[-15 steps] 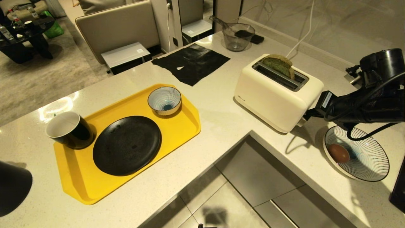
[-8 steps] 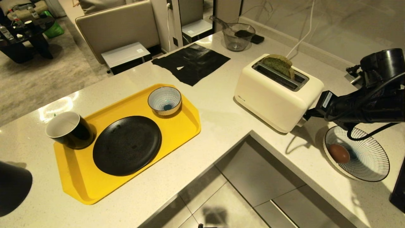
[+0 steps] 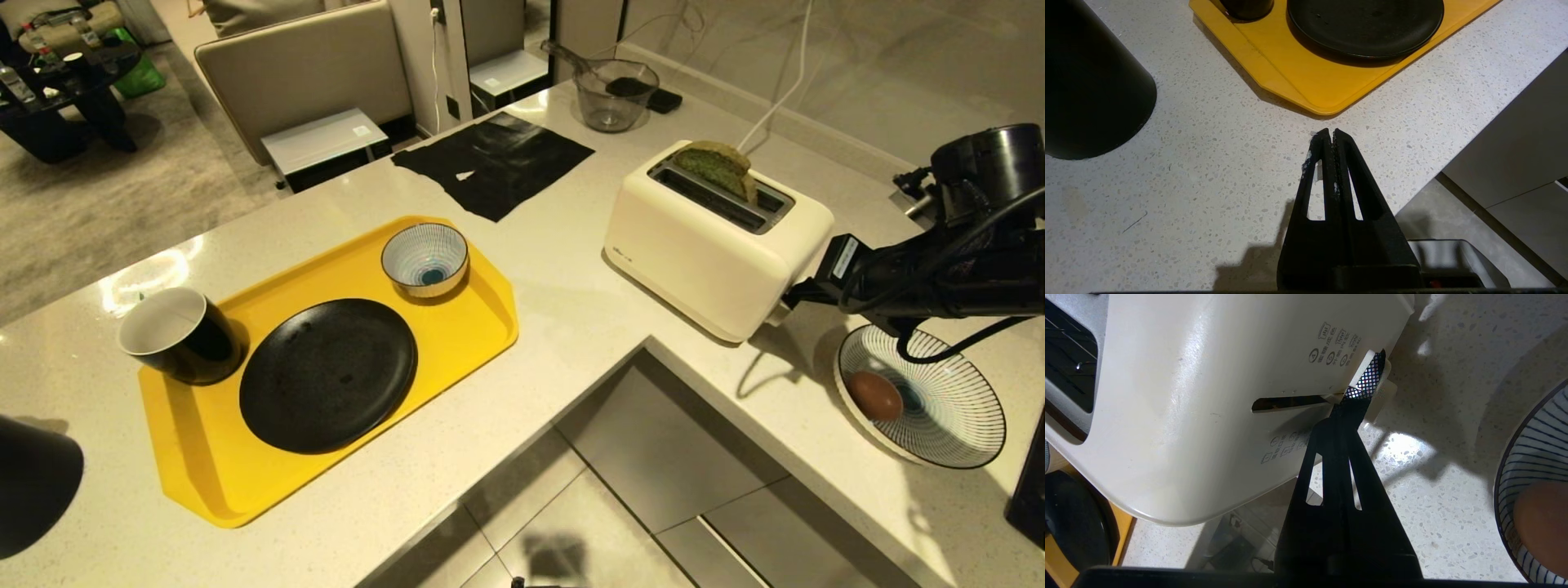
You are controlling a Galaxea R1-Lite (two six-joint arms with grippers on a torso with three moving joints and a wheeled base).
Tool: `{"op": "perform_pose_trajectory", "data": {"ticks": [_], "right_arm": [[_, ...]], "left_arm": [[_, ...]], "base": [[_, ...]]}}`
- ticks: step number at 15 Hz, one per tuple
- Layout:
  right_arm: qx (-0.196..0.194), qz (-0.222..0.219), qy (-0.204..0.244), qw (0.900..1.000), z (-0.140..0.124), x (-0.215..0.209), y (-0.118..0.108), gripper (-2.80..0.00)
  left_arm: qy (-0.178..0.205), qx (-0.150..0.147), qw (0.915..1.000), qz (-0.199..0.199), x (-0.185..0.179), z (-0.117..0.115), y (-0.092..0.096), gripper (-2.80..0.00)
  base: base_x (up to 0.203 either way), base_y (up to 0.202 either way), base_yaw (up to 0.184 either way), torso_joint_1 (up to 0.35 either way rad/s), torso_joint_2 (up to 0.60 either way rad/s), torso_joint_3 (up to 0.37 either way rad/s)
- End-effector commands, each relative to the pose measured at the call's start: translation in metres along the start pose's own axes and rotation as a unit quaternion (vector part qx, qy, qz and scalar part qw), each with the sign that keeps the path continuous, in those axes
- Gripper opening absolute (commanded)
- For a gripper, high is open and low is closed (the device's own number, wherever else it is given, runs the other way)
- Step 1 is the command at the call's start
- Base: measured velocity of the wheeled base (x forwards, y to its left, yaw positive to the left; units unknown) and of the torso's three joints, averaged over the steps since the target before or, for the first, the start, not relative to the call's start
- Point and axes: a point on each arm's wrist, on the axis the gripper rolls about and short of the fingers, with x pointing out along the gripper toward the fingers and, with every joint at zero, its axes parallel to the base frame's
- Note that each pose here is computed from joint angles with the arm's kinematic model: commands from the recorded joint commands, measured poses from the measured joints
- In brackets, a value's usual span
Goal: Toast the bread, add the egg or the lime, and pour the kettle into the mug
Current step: Use a bread toaster
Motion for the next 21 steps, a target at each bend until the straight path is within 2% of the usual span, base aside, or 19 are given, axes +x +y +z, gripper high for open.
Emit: {"op": "perform_pose_trajectory", "data": {"ticks": [1, 21], "right_arm": [[0.001, 0.002, -0.001, 1.000, 0.000, -0.001, 0.000, -2.80], [-0.002, 0.019, -0.023, 1.000, 0.006, -0.017, 0.007, -2.80]], "left_arm": [[0.000, 0.000, 1.0000, 0.000, 0.000, 0.000, 0.000, -2.80], [0.000, 0.000, 1.0000, 0.000, 0.000, 0.000, 0.000, -2.80]], "base": [[0.000, 0.000, 0.000, 0.000, 0.00, 0.000], [0.000, 0.000, 0.000, 0.000, 0.00, 0.000]]}}
